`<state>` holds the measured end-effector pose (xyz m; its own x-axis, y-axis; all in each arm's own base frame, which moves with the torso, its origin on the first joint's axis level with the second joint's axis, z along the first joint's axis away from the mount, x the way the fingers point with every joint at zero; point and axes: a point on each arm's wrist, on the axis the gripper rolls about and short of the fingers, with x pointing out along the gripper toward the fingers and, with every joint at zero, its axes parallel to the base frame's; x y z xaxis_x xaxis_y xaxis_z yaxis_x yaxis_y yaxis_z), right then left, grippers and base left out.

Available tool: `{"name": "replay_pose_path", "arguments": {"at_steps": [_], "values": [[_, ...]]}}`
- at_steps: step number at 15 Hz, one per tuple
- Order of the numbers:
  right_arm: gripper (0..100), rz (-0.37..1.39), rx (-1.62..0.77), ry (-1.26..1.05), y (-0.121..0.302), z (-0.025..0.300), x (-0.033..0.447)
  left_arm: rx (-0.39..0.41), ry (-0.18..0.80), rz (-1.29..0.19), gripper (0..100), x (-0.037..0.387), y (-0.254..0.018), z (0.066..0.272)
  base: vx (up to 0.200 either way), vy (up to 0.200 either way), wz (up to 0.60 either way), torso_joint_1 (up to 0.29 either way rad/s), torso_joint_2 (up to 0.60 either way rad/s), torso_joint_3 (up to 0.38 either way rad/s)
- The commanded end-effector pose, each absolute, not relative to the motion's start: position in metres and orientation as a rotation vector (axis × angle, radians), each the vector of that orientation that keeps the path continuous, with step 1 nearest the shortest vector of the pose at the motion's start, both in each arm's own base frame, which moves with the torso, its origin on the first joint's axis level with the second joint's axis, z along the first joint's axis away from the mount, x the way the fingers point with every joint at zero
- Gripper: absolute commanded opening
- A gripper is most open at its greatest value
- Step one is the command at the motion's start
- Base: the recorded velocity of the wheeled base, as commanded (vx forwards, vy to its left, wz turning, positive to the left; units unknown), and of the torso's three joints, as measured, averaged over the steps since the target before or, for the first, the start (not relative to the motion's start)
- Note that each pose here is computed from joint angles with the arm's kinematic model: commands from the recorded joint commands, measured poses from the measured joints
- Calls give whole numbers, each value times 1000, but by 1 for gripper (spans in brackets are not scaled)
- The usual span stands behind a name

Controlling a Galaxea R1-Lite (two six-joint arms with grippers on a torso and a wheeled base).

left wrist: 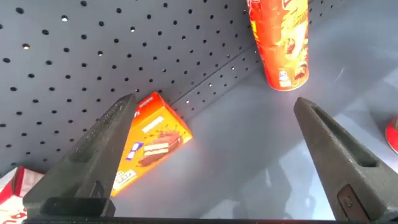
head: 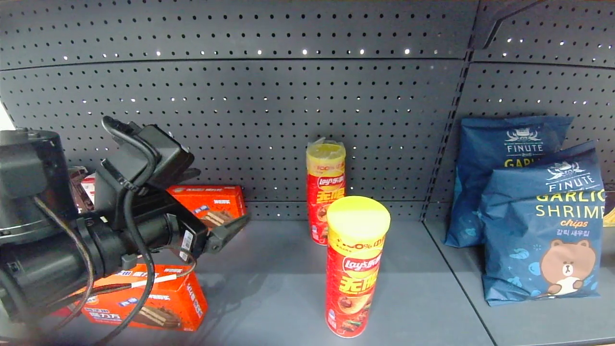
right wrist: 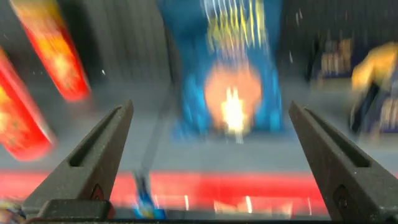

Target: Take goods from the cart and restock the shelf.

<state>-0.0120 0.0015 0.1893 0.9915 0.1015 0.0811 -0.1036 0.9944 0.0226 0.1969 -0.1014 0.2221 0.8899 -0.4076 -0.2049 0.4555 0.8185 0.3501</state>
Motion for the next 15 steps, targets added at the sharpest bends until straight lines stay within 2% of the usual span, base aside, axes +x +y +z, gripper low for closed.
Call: {"name": "replay_pose_path", "arguments": {"at_steps": [1,5,6,7,10,15], "values": [[100,334,-50,132,15,233,63,399,107,-459,100,195,-101,225,0,0,0,0,0,0],[100,562,-101,341,45,205,91,400,101,-463,100,197,-102,224,0,0,0,0,0,0],[100,562,-101,341,45,205,91,400,101,-463,100,197,-102,224,0,0,0,0,0,0],[100,608,-128,437,61,188,107,400,103,-461,100,198,-102,224,0,0,0,0,0,0],[100,669,-160,493,88,163,131,398,110,-454,100,199,-101,223,0,0,0,0,0,0],[100,671,-187,565,117,157,157,398,108,-448,100,200,-99,224,0,0,0,0,0,0]]}}
